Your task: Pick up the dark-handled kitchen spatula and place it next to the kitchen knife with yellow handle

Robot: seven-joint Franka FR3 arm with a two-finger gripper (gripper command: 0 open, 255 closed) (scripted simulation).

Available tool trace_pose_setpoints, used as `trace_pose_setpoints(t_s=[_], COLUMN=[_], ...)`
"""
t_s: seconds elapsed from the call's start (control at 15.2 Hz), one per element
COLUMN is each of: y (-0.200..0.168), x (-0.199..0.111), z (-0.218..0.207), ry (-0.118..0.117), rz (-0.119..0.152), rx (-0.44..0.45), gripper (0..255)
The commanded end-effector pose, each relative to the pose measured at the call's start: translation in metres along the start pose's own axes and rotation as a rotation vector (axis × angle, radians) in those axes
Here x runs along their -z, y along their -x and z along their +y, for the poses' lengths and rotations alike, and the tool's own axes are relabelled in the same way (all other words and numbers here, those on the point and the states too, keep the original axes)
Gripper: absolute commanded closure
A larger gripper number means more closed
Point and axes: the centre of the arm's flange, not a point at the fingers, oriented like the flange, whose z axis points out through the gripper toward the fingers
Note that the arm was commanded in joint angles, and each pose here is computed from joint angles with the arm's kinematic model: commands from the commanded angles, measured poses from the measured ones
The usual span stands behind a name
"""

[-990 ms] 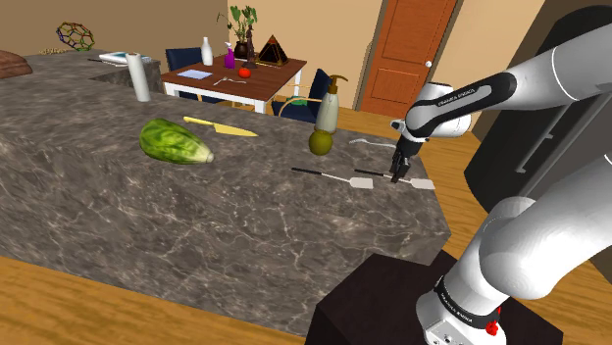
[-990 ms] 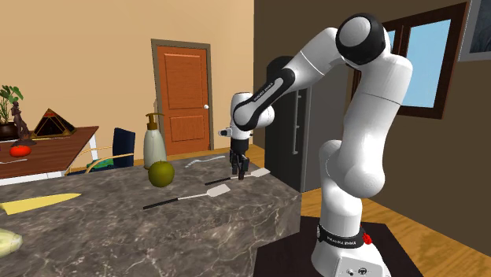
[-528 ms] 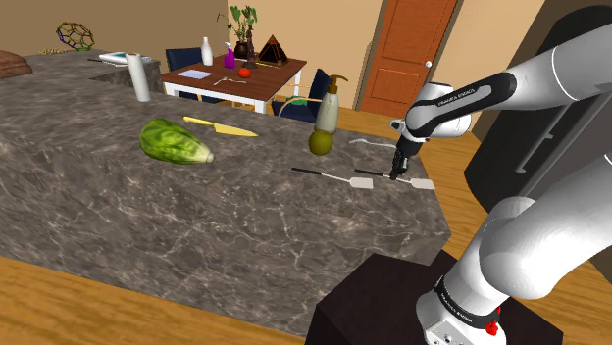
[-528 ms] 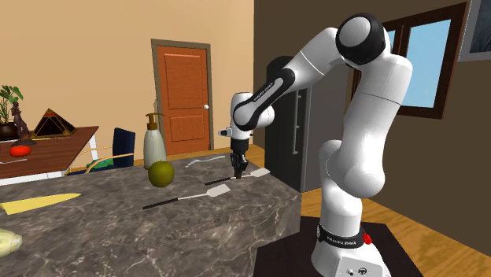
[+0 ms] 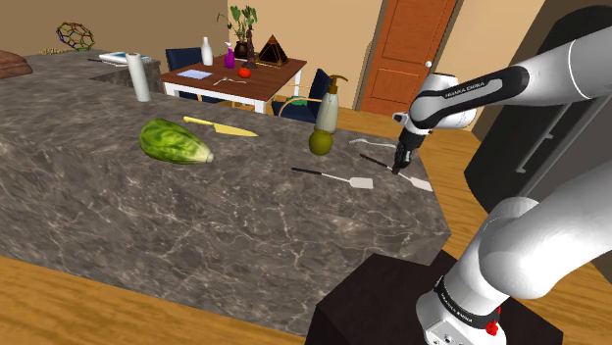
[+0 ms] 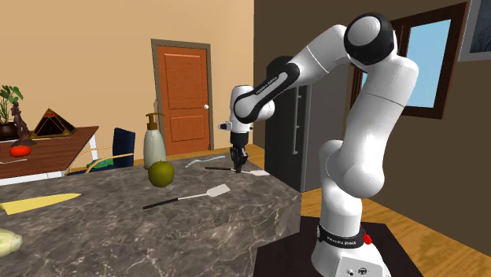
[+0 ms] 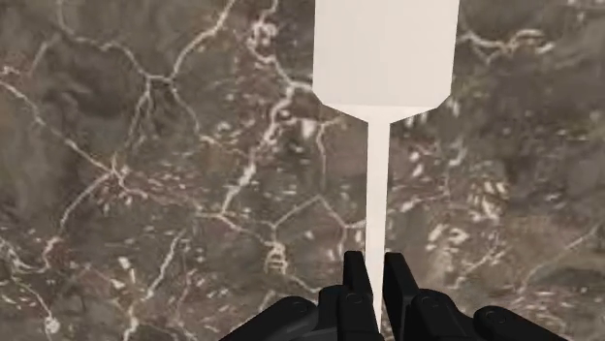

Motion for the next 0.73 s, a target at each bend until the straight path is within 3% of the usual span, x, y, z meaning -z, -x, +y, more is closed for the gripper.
trace_pose_setpoints(t_s=[0.0, 0.66], y=[0.0, -0.003], x=[0.01, 0.063], z=[0.0, 0.0], ry=[0.0, 0.0], rz=[0.0, 0.0], rx=[0.0, 0.0], gripper=[255, 255])
